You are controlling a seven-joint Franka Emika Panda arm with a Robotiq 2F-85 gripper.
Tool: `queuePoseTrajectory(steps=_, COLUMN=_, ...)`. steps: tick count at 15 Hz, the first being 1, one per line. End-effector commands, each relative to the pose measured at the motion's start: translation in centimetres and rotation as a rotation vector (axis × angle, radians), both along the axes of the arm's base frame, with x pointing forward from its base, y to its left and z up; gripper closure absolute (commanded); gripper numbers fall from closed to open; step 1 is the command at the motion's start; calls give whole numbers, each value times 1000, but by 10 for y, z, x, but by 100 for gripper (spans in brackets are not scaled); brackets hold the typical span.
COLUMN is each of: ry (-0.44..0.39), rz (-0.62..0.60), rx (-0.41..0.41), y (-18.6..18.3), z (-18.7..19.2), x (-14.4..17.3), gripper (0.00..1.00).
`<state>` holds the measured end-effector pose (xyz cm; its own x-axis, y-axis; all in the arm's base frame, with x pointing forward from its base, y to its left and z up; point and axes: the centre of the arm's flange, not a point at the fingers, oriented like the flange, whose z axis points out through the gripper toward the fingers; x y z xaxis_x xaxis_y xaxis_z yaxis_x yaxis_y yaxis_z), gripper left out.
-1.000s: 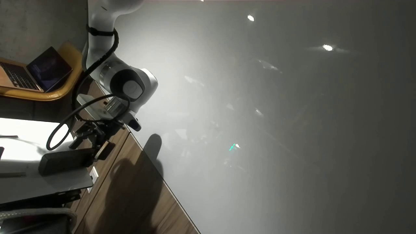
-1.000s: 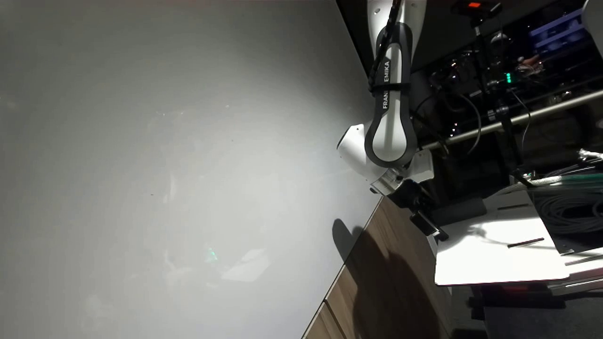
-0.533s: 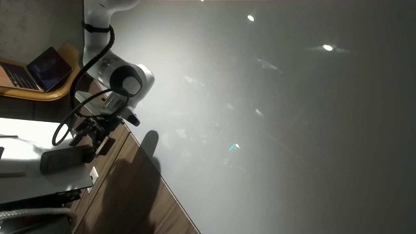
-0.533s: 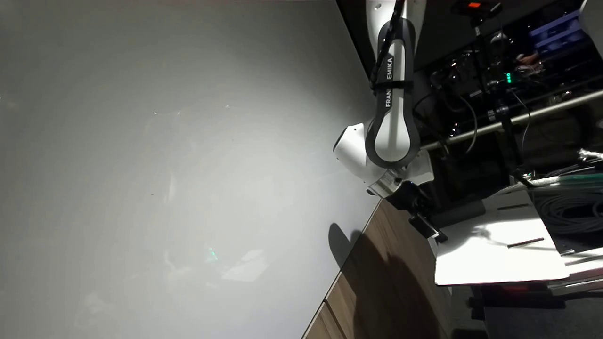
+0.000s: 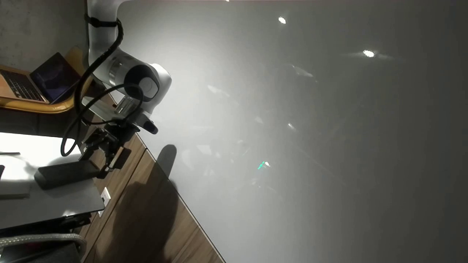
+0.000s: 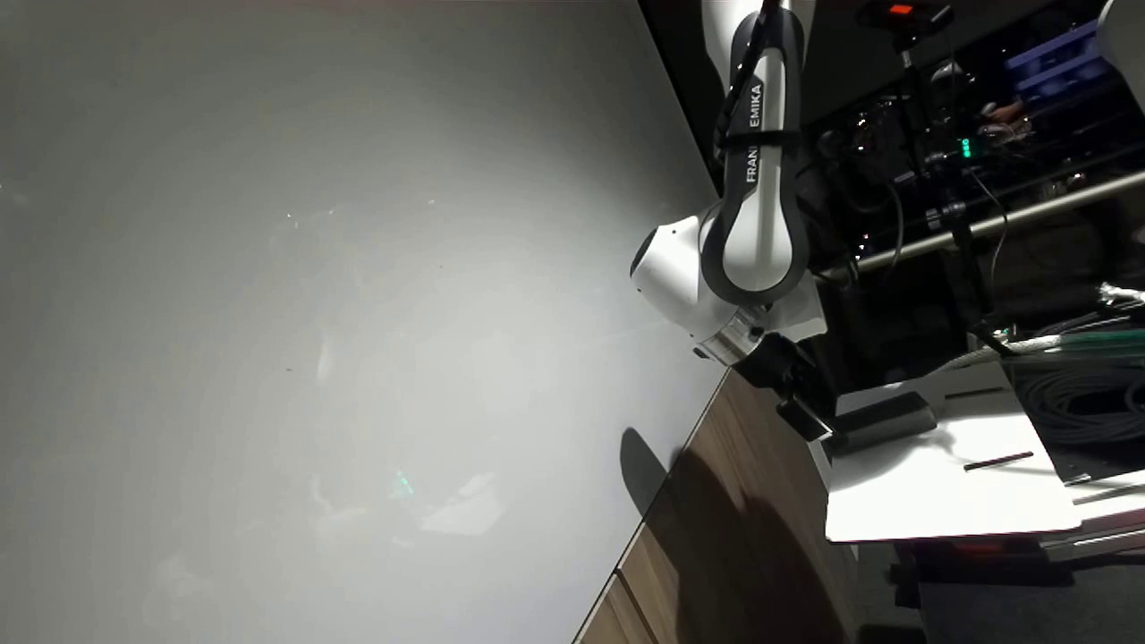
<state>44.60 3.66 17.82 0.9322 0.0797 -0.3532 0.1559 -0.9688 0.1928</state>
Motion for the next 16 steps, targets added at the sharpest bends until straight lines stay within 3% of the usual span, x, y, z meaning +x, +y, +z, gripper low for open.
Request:
queuePoseTrajectory(steps=1, ry=2, rz=-6, rx=-23, y=-1, z=6, x=-12, gripper=0)
queuePoseTrajectory(steps=6, ry=16, rz=-7, rx=-25, y=-2, z=-6, x=-19, gripper=0)
queuePoseTrajectory(steps=16, ry=-21, rz=35, rx=-51, y=-9, z=-6, x=-1, gripper=0)
